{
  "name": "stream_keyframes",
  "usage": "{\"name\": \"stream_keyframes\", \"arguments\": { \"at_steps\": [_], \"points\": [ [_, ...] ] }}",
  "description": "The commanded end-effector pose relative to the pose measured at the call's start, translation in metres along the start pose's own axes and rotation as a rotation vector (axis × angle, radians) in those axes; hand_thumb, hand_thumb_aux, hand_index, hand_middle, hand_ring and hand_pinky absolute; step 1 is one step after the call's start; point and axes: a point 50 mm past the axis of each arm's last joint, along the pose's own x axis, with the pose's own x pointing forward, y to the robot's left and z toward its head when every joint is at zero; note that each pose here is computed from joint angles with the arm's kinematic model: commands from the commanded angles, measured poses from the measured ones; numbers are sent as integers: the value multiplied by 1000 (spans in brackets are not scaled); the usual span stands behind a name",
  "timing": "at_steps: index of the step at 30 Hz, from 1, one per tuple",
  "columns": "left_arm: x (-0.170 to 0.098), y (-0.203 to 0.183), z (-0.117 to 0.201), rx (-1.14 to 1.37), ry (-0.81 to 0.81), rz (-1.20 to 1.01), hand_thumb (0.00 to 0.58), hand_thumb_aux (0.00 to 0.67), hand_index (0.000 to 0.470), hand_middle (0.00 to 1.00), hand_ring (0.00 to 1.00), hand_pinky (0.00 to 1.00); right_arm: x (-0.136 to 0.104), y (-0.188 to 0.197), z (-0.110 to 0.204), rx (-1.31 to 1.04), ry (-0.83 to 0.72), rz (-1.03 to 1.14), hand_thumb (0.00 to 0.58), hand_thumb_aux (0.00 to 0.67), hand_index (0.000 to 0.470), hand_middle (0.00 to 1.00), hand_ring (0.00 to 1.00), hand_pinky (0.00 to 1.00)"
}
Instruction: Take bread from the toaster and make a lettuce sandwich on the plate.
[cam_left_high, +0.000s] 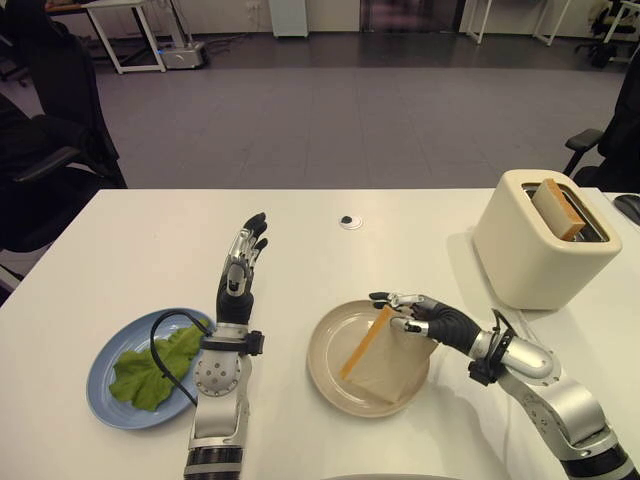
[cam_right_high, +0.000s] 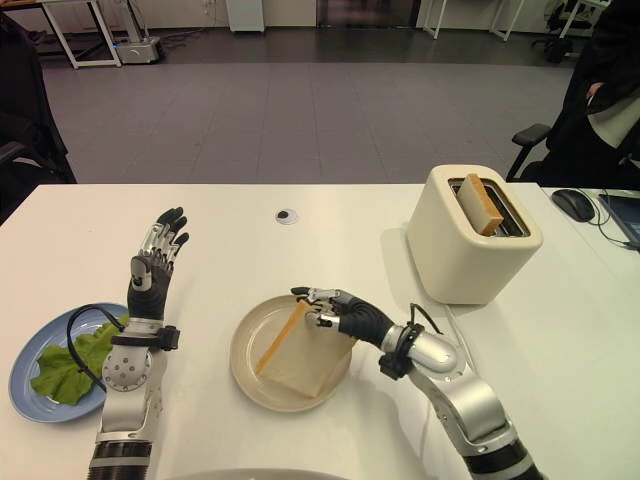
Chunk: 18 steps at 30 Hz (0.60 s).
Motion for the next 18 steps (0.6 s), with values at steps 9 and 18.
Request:
{"name": "stream_keyframes", "arguments": {
  "at_steps": [9,18],
  "points": [
    [-2,1,2,1,4,-4,0,0,0,0,0,0,13,-15,5,-71,-61,-169,0,0,0,0,0,0],
    [-5,12,30,87,-47,-121,0,0,0,0,0,0,-4,-27,46,-76,-348,-313,0,0,0,0,0,0]
  ]
}}
